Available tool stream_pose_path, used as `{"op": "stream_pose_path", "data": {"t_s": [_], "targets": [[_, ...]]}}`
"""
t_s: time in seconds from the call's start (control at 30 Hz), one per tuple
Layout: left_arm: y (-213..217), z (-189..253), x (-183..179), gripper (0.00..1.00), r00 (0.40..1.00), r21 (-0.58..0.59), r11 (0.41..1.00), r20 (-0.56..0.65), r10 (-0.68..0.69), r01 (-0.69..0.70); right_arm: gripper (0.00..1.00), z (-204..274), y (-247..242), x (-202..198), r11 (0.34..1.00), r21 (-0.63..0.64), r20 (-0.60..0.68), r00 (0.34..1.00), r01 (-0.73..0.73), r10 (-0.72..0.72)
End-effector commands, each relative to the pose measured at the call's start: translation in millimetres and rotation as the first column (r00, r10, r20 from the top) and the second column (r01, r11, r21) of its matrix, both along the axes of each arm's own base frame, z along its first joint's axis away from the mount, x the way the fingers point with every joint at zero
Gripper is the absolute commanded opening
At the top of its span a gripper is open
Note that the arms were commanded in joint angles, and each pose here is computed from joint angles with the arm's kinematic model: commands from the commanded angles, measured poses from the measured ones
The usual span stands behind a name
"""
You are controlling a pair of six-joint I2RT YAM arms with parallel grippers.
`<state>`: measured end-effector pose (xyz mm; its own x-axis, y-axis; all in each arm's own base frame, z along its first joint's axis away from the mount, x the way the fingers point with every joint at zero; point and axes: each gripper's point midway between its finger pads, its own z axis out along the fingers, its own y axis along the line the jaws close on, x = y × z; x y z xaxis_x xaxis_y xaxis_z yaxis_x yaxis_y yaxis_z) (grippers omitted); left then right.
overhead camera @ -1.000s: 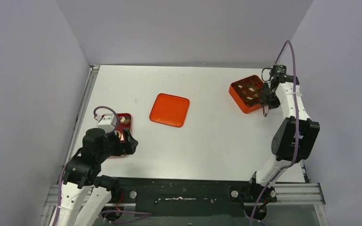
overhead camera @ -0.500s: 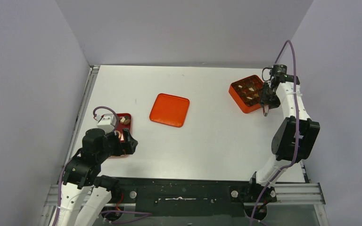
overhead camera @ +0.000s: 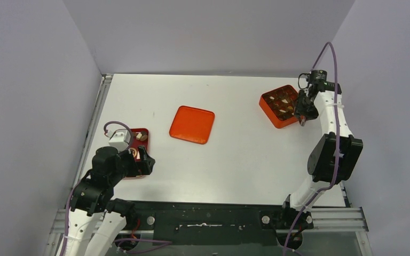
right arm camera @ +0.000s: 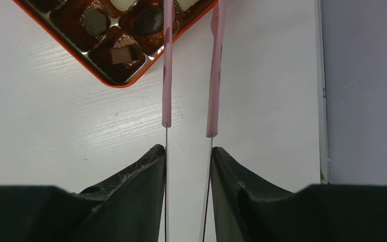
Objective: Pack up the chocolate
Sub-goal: Pick up the fake chocolate from the plate.
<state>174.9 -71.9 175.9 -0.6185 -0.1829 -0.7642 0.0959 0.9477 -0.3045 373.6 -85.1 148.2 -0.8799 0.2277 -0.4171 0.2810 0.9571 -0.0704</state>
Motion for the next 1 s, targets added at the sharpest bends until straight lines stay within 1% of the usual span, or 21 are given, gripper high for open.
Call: {"op": "stream_pose_path", "data": {"t_s": [0.0,0.27,0.33,0.4,0.47,0.6,0.73,0.83,0.97], "targets": [[0,14,7,0.97,0.998,0.001,1.000,0.063,0.000,0.000,0.35,51,8,13,0.999,-0.019,0.131,0.991,-0.033,0.035],[3,21,6,0.97,0.998,0.001,1.000,0.064,0.020,-0.020,0.35,84,65,14,0.987,-0.031,0.199,0.966,-0.160,0.163],[4,27,5,0.97,0.997,-0.005,1.000,0.068,0.024,-0.023,0.35,88,87,16,0.976,-0.031,0.214,0.953,-0.214,0.215],[10,35,4,0.97,0.995,-0.001,0.998,0.080,0.061,-0.061,0.35,92,110,17,0.963,-0.016,0.237,0.934,-0.271,0.267],[14,46,0,0.97,0.992,-0.008,0.997,0.095,0.083,-0.083,0.35,95,135,17,0.944,-0.001,0.263,0.911,-0.329,0.318],[20,74,-7,0.97,0.984,-0.034,0.993,0.130,0.120,-0.116,0.34,101,186,16,0.898,-0.015,0.308,0.853,-0.439,0.422],[22,107,-17,0.97,0.974,-0.088,0.987,0.172,0.148,-0.135,0.34,103,237,10,0.855,-0.007,0.348,0.800,-0.518,0.488],[23,133,-30,0.97,0.964,-0.144,0.981,0.211,0.162,-0.133,0.33,104,280,5,0.811,0.003,0.392,0.747,-0.584,0.537],[33,163,-45,0.97,0.937,-0.197,0.966,0.271,0.219,-0.168,0.33,110,342,-4,0.735,0.013,0.452,0.660,-0.678,0.601]]}}
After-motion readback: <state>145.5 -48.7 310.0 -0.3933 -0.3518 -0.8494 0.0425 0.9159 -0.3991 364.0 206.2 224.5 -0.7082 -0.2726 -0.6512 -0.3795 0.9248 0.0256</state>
